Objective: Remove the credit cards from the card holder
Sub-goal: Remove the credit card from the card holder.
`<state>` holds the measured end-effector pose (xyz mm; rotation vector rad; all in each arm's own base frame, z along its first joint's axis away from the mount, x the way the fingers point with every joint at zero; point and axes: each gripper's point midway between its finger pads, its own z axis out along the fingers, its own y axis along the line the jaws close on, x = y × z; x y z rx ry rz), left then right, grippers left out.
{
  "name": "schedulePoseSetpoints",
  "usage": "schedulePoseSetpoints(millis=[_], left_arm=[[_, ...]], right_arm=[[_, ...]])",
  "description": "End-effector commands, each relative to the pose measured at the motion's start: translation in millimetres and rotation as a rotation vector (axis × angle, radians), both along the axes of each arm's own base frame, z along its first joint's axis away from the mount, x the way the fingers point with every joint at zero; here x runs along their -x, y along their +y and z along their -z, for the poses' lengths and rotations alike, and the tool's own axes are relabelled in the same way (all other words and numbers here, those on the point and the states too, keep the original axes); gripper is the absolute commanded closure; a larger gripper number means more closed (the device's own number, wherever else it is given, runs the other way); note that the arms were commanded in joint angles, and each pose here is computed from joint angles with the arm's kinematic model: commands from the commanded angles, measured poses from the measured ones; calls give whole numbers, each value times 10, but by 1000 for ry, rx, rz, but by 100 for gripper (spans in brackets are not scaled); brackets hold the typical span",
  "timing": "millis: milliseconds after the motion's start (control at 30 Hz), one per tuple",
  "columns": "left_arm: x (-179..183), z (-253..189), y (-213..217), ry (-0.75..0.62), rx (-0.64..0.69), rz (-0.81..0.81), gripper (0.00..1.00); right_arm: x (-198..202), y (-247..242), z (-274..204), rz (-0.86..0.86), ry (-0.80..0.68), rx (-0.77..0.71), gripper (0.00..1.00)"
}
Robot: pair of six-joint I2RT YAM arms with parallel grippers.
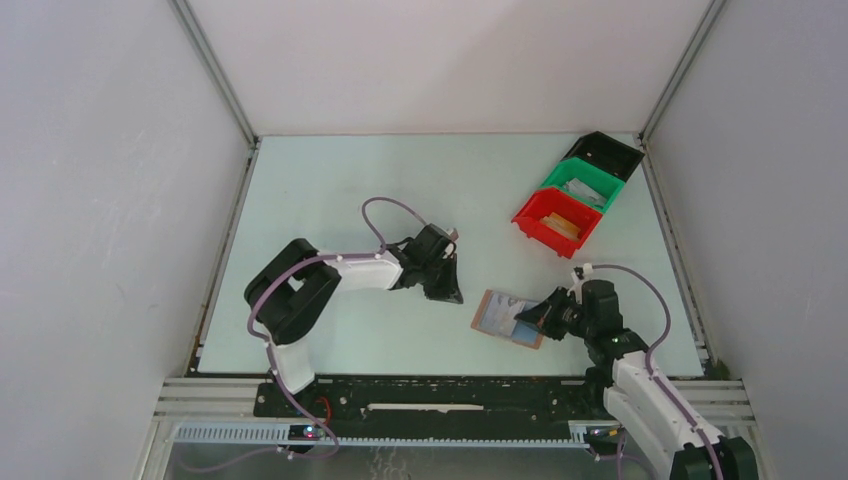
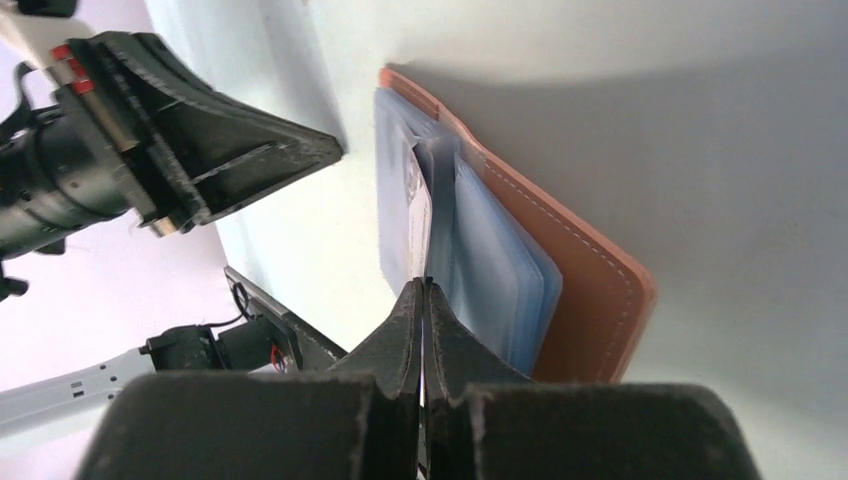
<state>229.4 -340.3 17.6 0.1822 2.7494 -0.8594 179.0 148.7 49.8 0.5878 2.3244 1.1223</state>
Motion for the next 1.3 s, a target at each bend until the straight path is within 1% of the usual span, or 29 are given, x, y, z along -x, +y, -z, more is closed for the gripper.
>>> schedulePoseSetpoints(millis=[0, 33, 167, 367, 567, 767, 900, 1267], left_arm=[[77, -201, -58, -54, 64, 58, 100], [89, -279, -99, -72, 83, 74, 99], [148, -554, -248, -127, 145, 125, 92], [139, -685, -265, -148, 161, 116, 90], [184, -601, -247, -124, 152, 129, 89], [226, -505, -306, -85, 160, 158, 89], [198, -344, -281, -56, 104, 141, 90], [199, -72, -209, -5, 25, 115, 91]], right_arm=[[8, 9, 93, -26, 25, 13, 100], [3, 13, 122, -33, 24, 15, 100], [-54, 73, 130, -94, -8, 16, 100], [-201, 293, 106, -231, -26, 26, 100], [-357, 516, 132, -317, -5, -25, 100], [-261, 490, 227, -329, 26, -6, 100], [-178, 435, 269, -326, 35, 5, 100], [-138, 431, 270, -328, 44, -10, 100]])
